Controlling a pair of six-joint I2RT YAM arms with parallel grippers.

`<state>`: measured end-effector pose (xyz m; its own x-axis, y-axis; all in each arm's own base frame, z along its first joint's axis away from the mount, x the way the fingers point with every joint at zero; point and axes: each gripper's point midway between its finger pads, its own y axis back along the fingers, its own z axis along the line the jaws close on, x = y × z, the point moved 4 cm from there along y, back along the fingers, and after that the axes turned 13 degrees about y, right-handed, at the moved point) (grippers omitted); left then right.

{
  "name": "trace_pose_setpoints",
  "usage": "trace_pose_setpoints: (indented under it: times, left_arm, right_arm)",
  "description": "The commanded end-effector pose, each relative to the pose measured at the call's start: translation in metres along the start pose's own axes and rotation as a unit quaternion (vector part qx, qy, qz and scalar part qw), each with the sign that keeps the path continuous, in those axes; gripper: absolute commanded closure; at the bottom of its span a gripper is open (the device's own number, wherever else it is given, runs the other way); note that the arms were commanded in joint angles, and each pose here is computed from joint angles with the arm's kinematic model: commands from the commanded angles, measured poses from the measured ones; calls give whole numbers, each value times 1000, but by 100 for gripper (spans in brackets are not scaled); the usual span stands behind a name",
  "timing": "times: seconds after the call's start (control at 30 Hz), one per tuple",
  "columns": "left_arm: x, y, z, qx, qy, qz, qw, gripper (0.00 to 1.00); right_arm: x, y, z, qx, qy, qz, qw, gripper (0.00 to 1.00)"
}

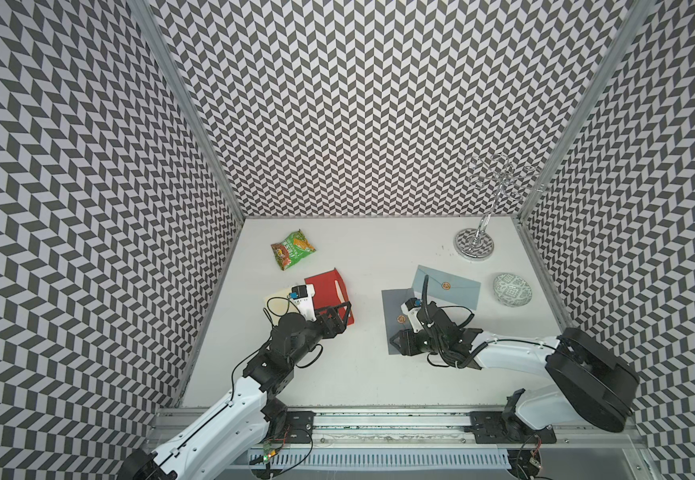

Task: Open the envelope
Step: Move the envelope to the center of the board.

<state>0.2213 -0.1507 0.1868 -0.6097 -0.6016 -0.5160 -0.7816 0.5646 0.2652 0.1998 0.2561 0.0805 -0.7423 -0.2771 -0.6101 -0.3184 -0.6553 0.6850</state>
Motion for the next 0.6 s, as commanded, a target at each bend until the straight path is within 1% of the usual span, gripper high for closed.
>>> trace_pose_setpoints:
  times: [0.0, 0.1, 0.2, 0.33, 0.43, 0.5, 0.57]
  left_arm:
    - [7, -5, -14, 39, -3, 14, 999, 14]
    - [16, -14, -23, 44, -18, 33, 998, 13]
    - [32, -28, -29, 41, -37, 66, 996, 13]
    - [57, -49, -35, 32, -60, 115, 991, 13]
    - [74, -64, -41, 27, -74, 144, 986, 15]
    - [86, -73, -45, 31, -81, 158, 984, 16]
    - [94, -82, -45, 32, -85, 174, 981, 19]
  right_arm:
    - [-21, 26, 15, -18, 38, -56, 998, 47]
    - [-29, 43, -2, 46, 0, -114, 992, 47]
    - [-25, 51, -25, 94, -42, -144, 984, 47]
    - [-22, 50, -30, 68, -66, -159, 983, 47]
    - [-20, 44, -30, 50, -72, -150, 985, 48]
    - [-17, 39, -36, 59, -79, -135, 986, 48]
    - [-14, 36, -42, 69, -89, -127, 985, 48]
